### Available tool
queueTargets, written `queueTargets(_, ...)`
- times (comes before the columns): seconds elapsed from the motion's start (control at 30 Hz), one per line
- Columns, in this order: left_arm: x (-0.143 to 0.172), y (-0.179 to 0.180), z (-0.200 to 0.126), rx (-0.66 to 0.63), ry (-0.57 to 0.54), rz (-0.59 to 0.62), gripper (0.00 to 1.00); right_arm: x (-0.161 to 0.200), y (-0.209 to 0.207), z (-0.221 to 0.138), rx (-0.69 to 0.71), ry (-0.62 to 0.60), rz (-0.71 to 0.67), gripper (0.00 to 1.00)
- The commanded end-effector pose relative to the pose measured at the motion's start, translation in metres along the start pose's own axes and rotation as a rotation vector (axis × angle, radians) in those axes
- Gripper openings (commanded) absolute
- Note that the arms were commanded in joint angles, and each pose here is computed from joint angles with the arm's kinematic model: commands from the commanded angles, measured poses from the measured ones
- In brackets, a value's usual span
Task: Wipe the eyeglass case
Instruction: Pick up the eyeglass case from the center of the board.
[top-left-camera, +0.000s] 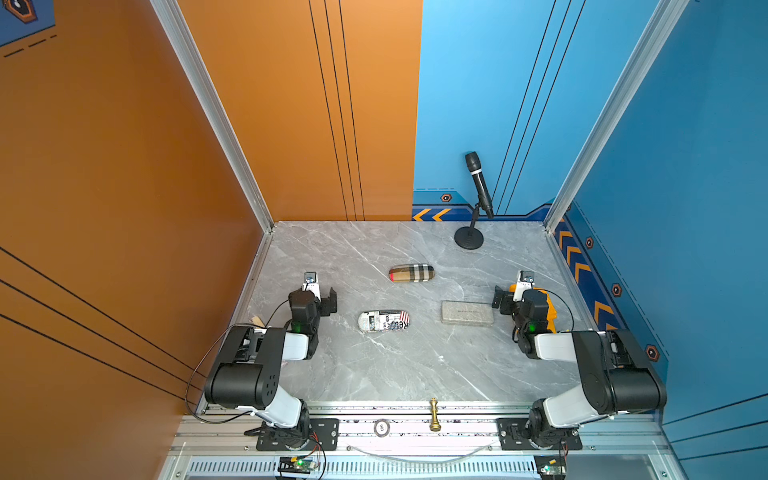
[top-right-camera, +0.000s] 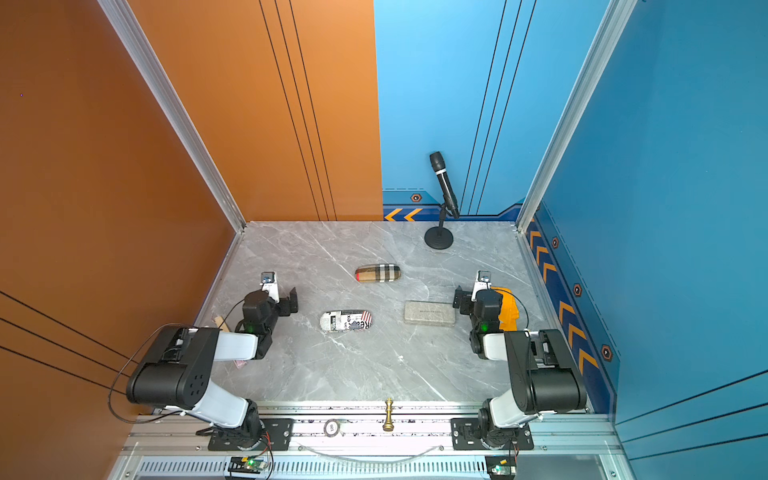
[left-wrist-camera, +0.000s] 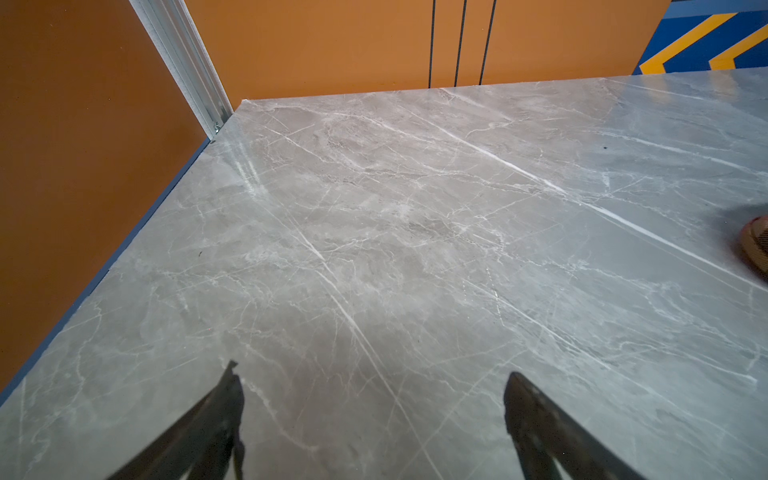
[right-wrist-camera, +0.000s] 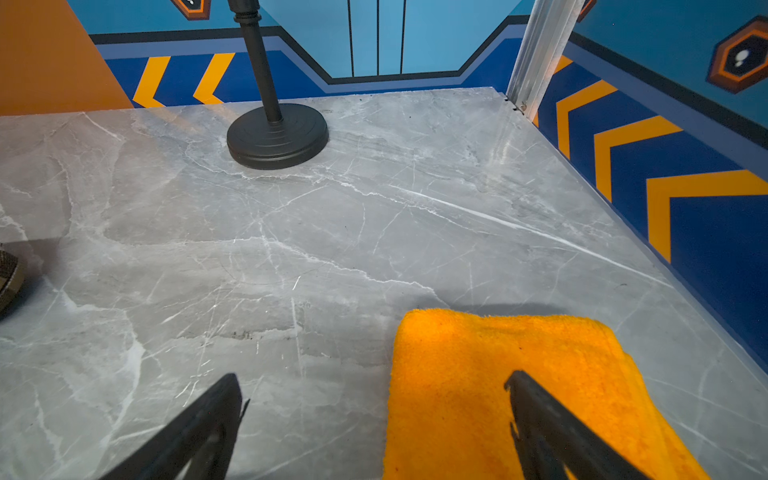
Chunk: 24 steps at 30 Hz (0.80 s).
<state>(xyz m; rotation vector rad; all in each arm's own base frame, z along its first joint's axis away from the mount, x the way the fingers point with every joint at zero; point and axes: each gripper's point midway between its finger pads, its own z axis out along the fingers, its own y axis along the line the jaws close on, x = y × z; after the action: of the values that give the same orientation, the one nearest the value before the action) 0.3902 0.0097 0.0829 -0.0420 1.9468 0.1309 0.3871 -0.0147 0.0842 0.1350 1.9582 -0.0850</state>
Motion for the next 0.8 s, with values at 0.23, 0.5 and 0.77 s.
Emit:
queueTargets(0.23,-0.0078,0.0049,0.0040,-0.017,-0.020,-0.019,0.98,-0.0086,-0.0015,0.0042,0.012,-0.023,-0.008,0.99)
queueTargets(0.5,-0.0082,0.0048,0.0037,-0.015,-0.021,-0.021,0.98,-0.0086,-0.0020,0.0042,0.012,-0.022,-0.006,0.99)
queueTargets(0.77,-0.0140,0.0129,-0.0003,-0.049,-0.029,-0.041,0.98,-0.0160,-0.0107,0.0026,0.047,-0.031,0.028,1.00)
